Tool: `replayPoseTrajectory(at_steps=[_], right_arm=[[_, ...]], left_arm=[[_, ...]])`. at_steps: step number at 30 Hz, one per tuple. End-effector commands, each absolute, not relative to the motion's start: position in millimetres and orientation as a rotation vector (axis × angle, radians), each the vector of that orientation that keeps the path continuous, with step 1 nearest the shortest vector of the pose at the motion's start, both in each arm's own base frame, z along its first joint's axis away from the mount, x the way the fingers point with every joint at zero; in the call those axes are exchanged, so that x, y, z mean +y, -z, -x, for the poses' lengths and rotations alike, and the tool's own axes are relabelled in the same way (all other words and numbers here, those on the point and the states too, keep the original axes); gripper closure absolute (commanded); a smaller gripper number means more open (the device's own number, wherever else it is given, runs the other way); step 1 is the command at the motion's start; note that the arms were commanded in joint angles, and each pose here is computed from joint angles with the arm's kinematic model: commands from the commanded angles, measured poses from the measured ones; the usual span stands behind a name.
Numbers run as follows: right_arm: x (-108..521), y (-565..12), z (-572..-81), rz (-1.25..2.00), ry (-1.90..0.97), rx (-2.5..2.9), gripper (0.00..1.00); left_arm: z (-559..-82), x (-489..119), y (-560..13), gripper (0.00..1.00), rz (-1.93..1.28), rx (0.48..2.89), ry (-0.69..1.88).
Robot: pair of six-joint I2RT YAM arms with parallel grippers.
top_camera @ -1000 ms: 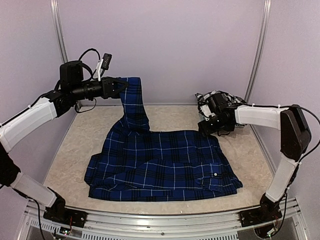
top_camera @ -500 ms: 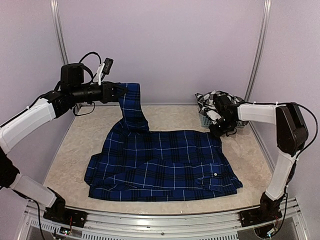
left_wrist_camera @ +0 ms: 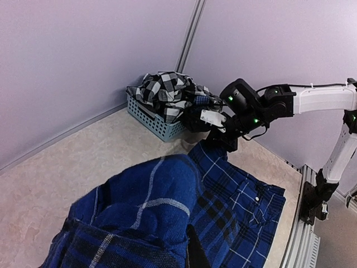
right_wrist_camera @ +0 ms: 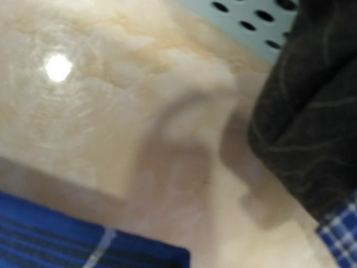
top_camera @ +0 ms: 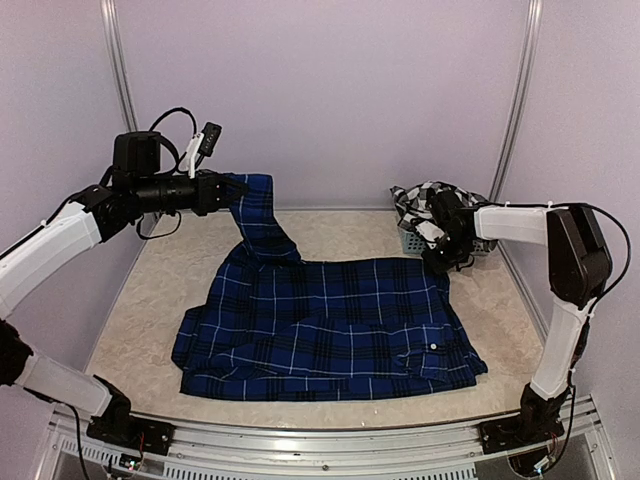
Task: Fold and stack the long sleeve shirts
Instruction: Pick up the 1/3-folded shirt from the center of the board, then fold the 1/3-folded shirt at the center of the board.
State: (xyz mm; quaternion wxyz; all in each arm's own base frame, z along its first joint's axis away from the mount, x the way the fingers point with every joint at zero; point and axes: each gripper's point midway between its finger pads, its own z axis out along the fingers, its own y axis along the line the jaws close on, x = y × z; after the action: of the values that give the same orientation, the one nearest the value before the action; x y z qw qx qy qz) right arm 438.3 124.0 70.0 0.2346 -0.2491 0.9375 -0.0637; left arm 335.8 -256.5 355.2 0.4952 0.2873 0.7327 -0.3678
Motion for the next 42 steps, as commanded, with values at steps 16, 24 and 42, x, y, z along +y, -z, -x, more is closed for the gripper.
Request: replayPoseTrajectory(at_steps=[16, 24, 42], right_arm=[[100, -68, -399, 0.59, 0.396, 2.507, 0.93], [114, -67, -374, 0.604, 0.347, 2.542, 0.86], [97, -67, -334, 0.546, 0.429, 2.64, 0.81]], left_arm=[[-226, -262, -302, 1.0, -0.706, 1.975, 0.903], [-193, -255, -280, 1.0, -0.619, 2.078, 0.93], [-155, -235, -258, 1.0, -0.6, 2.238, 0.849]])
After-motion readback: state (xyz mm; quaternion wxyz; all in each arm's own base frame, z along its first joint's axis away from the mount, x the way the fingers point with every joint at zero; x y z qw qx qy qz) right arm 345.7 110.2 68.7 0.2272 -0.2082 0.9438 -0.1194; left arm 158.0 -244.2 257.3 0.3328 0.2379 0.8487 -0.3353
